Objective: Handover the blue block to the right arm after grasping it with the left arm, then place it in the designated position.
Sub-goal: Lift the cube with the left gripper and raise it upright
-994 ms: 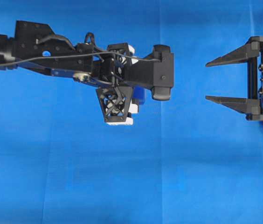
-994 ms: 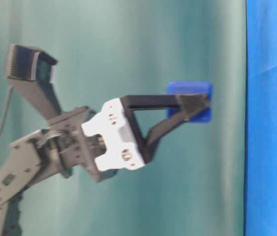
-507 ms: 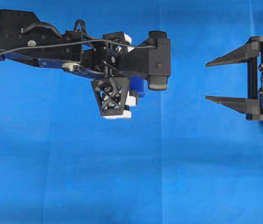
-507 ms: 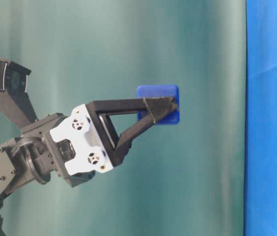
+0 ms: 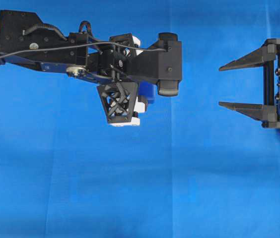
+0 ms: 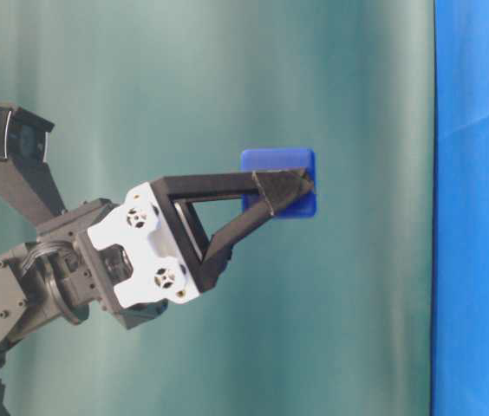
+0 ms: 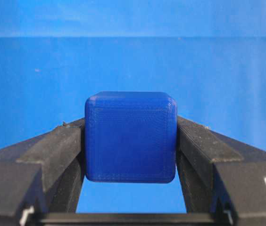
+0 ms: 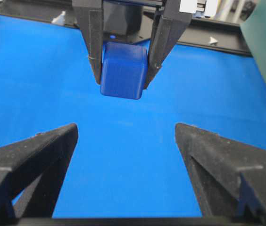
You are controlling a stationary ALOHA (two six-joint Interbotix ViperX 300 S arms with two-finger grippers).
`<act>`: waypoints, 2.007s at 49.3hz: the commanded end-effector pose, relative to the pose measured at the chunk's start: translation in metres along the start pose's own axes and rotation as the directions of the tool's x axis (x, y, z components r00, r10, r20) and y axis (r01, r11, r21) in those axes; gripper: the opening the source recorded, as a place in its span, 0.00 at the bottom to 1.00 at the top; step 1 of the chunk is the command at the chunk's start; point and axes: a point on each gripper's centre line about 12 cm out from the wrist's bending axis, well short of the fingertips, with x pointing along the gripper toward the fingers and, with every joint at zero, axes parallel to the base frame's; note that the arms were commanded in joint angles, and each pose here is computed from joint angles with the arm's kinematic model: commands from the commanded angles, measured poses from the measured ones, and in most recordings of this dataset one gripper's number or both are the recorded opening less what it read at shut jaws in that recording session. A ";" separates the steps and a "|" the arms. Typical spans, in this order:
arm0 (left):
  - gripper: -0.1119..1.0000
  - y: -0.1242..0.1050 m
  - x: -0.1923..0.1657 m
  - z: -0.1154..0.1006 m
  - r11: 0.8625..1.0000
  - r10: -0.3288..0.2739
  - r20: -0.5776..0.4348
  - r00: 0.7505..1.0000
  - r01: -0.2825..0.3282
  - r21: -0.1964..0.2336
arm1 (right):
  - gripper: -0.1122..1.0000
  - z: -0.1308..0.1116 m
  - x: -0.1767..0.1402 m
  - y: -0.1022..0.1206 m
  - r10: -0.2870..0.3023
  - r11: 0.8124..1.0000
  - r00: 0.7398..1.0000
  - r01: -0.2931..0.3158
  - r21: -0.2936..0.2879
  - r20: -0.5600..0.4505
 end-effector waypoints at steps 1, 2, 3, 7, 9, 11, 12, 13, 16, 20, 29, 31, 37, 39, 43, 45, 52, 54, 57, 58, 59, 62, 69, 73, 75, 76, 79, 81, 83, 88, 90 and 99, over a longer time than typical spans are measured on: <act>0.54 0.002 -0.023 0.013 1.000 0.005 0.069 0.998 -0.005 0.001 | 0.97 0.010 0.002 0.000 -0.002 1.000 1.000 0.002 0.002 0.026; 0.54 0.002 -0.023 0.013 1.000 0.005 0.069 0.998 -0.005 0.001 | 0.97 0.010 0.002 0.000 0.000 1.000 1.000 0.000 0.002 0.026; 0.54 0.002 -0.023 0.013 1.000 0.005 0.069 0.998 -0.005 -0.001 | 0.97 0.010 0.002 0.000 0.000 1.000 1.000 0.000 0.002 0.026; 0.54 0.002 -0.023 0.013 1.000 0.006 0.069 0.998 -0.006 0.002 | 0.97 0.010 0.002 0.000 0.000 1.000 1.000 0.000 0.002 0.028; 0.54 0.001 -0.023 0.012 1.000 0.004 0.067 0.998 -0.004 0.002 | 0.97 0.010 0.002 0.000 0.000 1.000 1.000 0.000 0.002 0.025; 0.54 0.002 -0.023 0.012 1.000 0.005 0.067 0.998 -0.005 0.001 | 0.97 0.010 0.002 0.000 0.000 1.000 1.000 0.000 0.002 0.026; 0.54 0.002 -0.023 0.012 1.000 0.005 0.067 0.998 -0.005 0.001 | 0.97 0.010 0.002 0.000 0.000 1.000 1.000 0.000 0.003 0.026; 0.54 0.002 -0.023 0.012 1.000 0.006 0.067 0.998 -0.006 0.000 | 0.97 0.010 0.002 0.000 0.000 1.000 1.000 0.000 0.002 0.026; 0.54 0.002 -0.023 0.012 1.000 0.005 0.067 0.998 -0.005 -0.001 | 0.97 0.010 0.002 0.000 0.000 1.000 1.000 0.000 0.002 0.026; 0.54 0.002 -0.023 0.012 1.000 0.005 0.067 0.998 -0.005 -0.001 | 0.97 0.010 0.002 0.000 -0.002 1.000 1.000 0.002 0.003 0.026; 0.54 0.002 -0.023 0.013 1.000 0.005 0.069 0.998 -0.005 -0.001 | 0.97 0.010 0.002 0.000 0.000 1.000 1.000 0.000 0.002 0.026; 0.54 0.001 -0.023 0.012 1.000 0.004 0.067 0.998 -0.004 0.001 | 0.97 0.010 0.002 0.000 0.000 1.000 1.000 0.000 0.002 0.026; 0.54 0.002 -0.024 0.013 1.000 0.005 0.070 0.998 -0.005 -0.001 | 0.97 0.010 0.002 0.000 0.000 1.000 1.000 0.000 0.003 0.025; 0.54 0.002 -0.023 0.012 1.000 0.005 0.069 0.998 -0.005 -0.001 | 0.97 0.010 0.002 0.000 0.000 1.000 1.000 0.000 0.003 0.025; 0.54 0.002 -0.023 0.012 1.000 0.005 0.069 0.998 -0.005 -0.001 | 0.97 0.010 0.002 0.000 0.000 1.000 1.000 0.000 0.002 0.023; 0.54 0.002 -0.023 0.012 1.000 0.006 0.069 0.998 -0.006 0.000 | 0.97 0.010 0.002 0.000 0.000 1.000 1.000 0.000 0.002 0.023; 0.54 0.002 -0.023 0.012 1.000 0.005 0.069 0.998 -0.005 -0.002 | 0.97 0.010 0.002 0.000 0.000 1.000 1.000 0.000 0.003 0.023; 0.54 0.001 -0.023 0.012 1.000 0.004 0.067 0.998 -0.004 -0.001 | 0.97 0.010 0.002 0.000 -0.002 1.000 1.000 0.002 0.002 0.023; 0.54 0.002 -0.023 0.012 1.000 0.005 0.069 0.998 -0.005 -0.002 | 0.97 0.010 0.002 0.000 0.000 1.000 1.000 0.000 0.002 0.023; 0.54 0.002 -0.023 0.012 1.000 0.006 0.069 0.998 -0.006 -0.001 | 0.97 0.010 0.002 0.000 0.000 1.000 1.000 0.000 0.002 0.023; 0.54 0.002 -0.023 0.012 1.000 0.005 0.069 0.998 -0.005 -0.002 | 0.97 0.010 0.002 0.000 0.000 1.000 1.000 0.000 0.002 0.023; 0.54 0.002 -0.024 0.013 1.000 0.005 0.070 0.998 -0.005 -0.002 | 0.97 0.010 0.002 0.000 0.000 1.000 1.000 0.000 0.003 0.023; 0.54 0.002 -0.028 0.014 1.000 0.005 0.080 0.997 -0.005 -0.002 | 0.97 0.010 0.002 0.000 0.000 1.000 1.000 0.000 0.002 0.023; 0.54 0.001 -0.033 0.015 1.000 0.005 0.092 0.996 -0.005 -0.001 | 0.97 0.010 0.002 0.000 0.000 1.000 1.000 0.000 0.002 0.023; 0.54 0.002 -0.035 0.015 1.000 0.006 0.096 0.995 -0.006 -0.003 | 0.97 0.010 0.002 0.000 0.000 1.000 1.000 0.000 0.002 0.023; 0.54 0.001 -0.036 0.015 1.000 0.006 0.099 0.995 -0.006 -0.001 | 0.97 0.010 0.002 0.000 0.000 1.000 1.000 0.000 0.002 0.023; 0.54 0.002 -0.041 0.015 1.000 0.006 0.112 0.994 -0.006 -0.003 | 0.97 0.010 0.002 0.000 0.000 1.000 1.000 0.000 0.002 0.023; 0.54 0.002 -0.044 0.016 1.000 0.006 0.121 0.993 -0.006 -0.003 | 0.97 0.010 0.002 0.000 0.000 1.000 1.000 0.000 0.002 0.025; 0.54 0.002 -0.047 0.016 1.000 0.008 0.133 0.991 -0.007 -0.002 | 0.97 0.010 0.002 0.000 0.000 1.000 1.000 0.000 0.003 0.023; 0.54 0.002 -0.056 0.016 1.000 0.007 0.186 0.983 -0.007 -0.002 | 0.97 0.010 0.002 0.000 0.000 1.000 1.000 0.000 0.003 0.025; 0.54 0.002 -0.060 0.015 1.000 0.008 0.217 0.976 -0.007 -0.002 | 0.97 0.010 0.002 0.000 0.000 1.000 1.000 0.000 0.002 0.026; 0.54 0.002 -0.074 0.011 1.000 0.009 0.394 0.919 -0.008 -0.003 | 0.97 0.011 0.002 0.000 0.000 1.000 1.000 0.000 -0.002 0.031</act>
